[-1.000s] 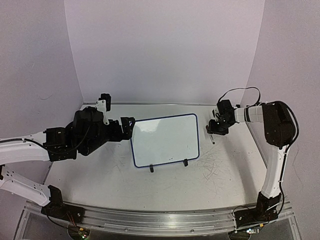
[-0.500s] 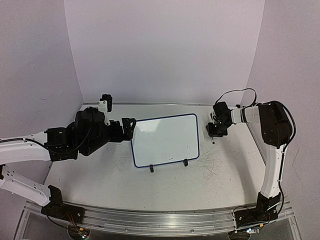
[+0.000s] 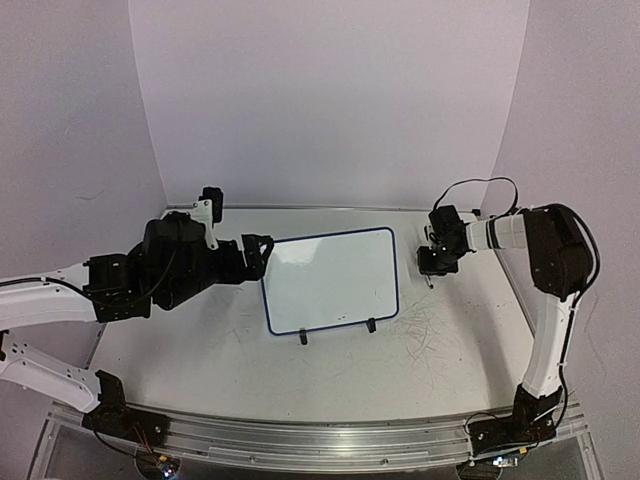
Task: Write a sentence on the whiteboard
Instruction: Pick up the whiteboard marker from the corner of the board, then pass from the right arm to the left
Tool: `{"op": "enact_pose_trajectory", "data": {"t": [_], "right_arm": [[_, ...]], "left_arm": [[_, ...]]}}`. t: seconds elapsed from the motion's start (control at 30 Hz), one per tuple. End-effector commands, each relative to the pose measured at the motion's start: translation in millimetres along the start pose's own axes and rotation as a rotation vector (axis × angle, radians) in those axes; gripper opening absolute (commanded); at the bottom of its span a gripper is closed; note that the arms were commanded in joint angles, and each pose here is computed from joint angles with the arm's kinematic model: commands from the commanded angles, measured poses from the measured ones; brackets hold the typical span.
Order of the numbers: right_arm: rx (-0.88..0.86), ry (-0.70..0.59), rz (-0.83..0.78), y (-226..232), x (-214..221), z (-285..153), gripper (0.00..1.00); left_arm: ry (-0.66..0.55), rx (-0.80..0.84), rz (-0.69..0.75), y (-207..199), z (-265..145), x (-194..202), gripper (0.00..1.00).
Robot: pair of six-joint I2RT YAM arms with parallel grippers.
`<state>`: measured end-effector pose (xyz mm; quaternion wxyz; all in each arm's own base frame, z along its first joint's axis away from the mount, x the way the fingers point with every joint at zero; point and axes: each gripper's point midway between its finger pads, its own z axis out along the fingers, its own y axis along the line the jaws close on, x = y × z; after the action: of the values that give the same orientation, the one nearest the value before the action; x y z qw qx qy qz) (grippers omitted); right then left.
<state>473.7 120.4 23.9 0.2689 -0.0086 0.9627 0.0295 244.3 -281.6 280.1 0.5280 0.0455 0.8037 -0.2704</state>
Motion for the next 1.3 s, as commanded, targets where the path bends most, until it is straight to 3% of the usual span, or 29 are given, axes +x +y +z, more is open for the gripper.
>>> {"op": "enact_pose_trajectory", "data": {"t": [0.0, 0.2, 0.43, 0.77, 1.0, 1.13, 1.27], "right_arm": [[-0.082, -0.323, -0.005, 14.2, -54.9, -107.3, 0.0], [-0.366, -0.627, -0.185, 64.1, -46.3, -235.4, 0.0], [-0.655, -0.678, -0.579, 165.7, 8.9, -306.2, 0.0], [-0.612, -0.538, -0.917, 248.8, 77.7, -288.0, 0.0], [-0.621, -0.519, -0.968, 268.0, 93.2, -281.7, 0.0], [-0.619, -0.516, -0.968, 268.4, 95.9, -279.0, 0.0], [-0.624, -0.519, -0.971, 269.5, 98.3, -279.7, 0.0]], "left_arm": [[0.023, 0.089, -0.011, -23.9, 1.6, -9.7, 0.99], [0.063, 0.151, 0.003, -39.1, 8.6, -9.1, 0.99], [0.117, 0.306, -0.013, -63.8, 11.5, -21.5, 0.99], [0.375, 0.583, -0.099, -91.4, 11.5, 3.8, 0.97], [0.514, 0.593, -0.113, -92.1, 27.6, 39.0, 0.77], [0.552, 0.617, -0.102, -94.6, 29.3, 49.3, 0.6], [0.573, 0.639, -0.098, -97.8, 31.8, 54.5, 0.5]]}}
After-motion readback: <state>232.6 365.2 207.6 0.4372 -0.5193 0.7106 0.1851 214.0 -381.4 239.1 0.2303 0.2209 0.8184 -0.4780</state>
